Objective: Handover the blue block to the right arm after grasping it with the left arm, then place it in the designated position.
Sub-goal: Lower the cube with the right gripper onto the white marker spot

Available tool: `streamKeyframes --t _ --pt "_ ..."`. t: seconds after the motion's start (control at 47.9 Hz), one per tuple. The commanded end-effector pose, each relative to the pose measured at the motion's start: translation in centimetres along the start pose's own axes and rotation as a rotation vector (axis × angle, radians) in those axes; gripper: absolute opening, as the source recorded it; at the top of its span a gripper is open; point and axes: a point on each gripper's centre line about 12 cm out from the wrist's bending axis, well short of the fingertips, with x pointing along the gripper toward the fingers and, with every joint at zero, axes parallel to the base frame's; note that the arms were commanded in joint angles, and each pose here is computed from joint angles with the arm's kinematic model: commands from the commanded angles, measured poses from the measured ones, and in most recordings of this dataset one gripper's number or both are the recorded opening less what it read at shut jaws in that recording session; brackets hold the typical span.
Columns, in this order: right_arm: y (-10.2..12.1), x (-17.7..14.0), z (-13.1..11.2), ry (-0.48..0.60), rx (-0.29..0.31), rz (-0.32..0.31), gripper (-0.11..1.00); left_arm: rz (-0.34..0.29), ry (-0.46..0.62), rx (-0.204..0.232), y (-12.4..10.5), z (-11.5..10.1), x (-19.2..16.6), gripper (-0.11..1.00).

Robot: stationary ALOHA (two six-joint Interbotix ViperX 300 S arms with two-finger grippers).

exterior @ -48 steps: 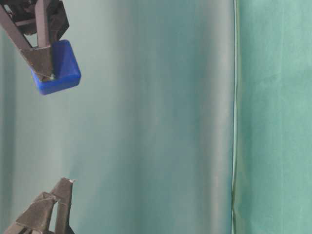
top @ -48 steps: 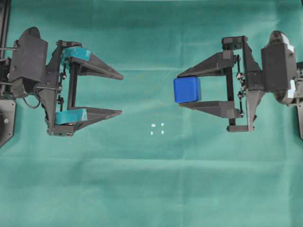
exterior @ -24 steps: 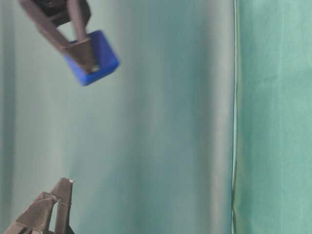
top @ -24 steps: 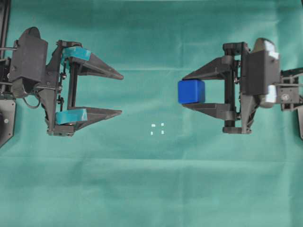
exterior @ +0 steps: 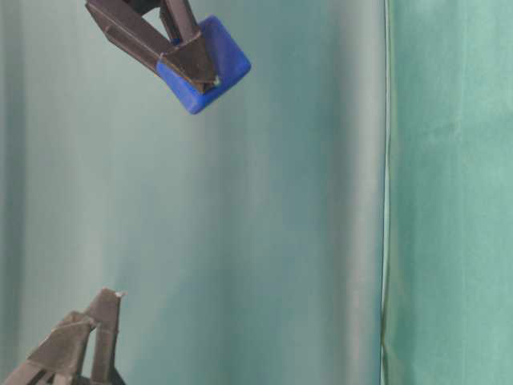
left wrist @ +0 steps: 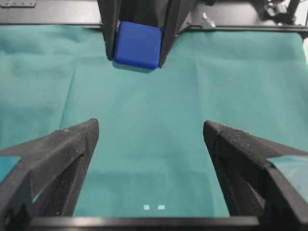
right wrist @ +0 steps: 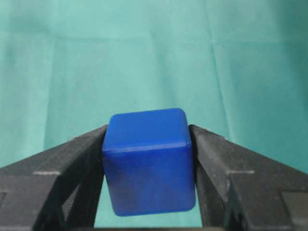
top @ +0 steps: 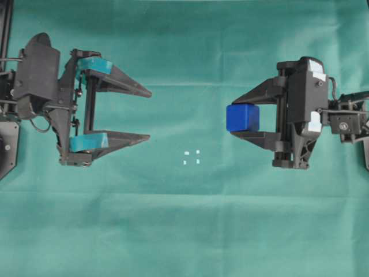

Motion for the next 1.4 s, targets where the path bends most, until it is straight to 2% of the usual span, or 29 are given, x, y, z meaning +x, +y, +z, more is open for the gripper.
streamKeyframes --t 0.0,0.334,0.584,1.106,1.377 --pt "0.3 -0.5 1.3 -0.038 0.006 0.014 0.53 0.003 -0.029 0.002 0.1 1.3 0.1 0.99" --pt "0.3 -0.3 1.2 -0.034 0.005 0.013 0.53 0.003 -0.02 0.002 0.1 1.3 0.3 0.99" --pt "0.8 1.5 0.5 -0.011 0.001 0.032 0.53 0.003 -0.022 0.002 0.1 1.3 0.3 0.99" --pt "2.6 9.8 -3.1 0.068 0.034 0.126 0.53 0.003 -0.022 0.004 0.1 1.2 0.1 0.99" --pt "3.0 14.2 -4.9 0.105 0.062 0.152 0.53 0.003 -0.022 0.004 0.1 1.2 0.1 0.99"
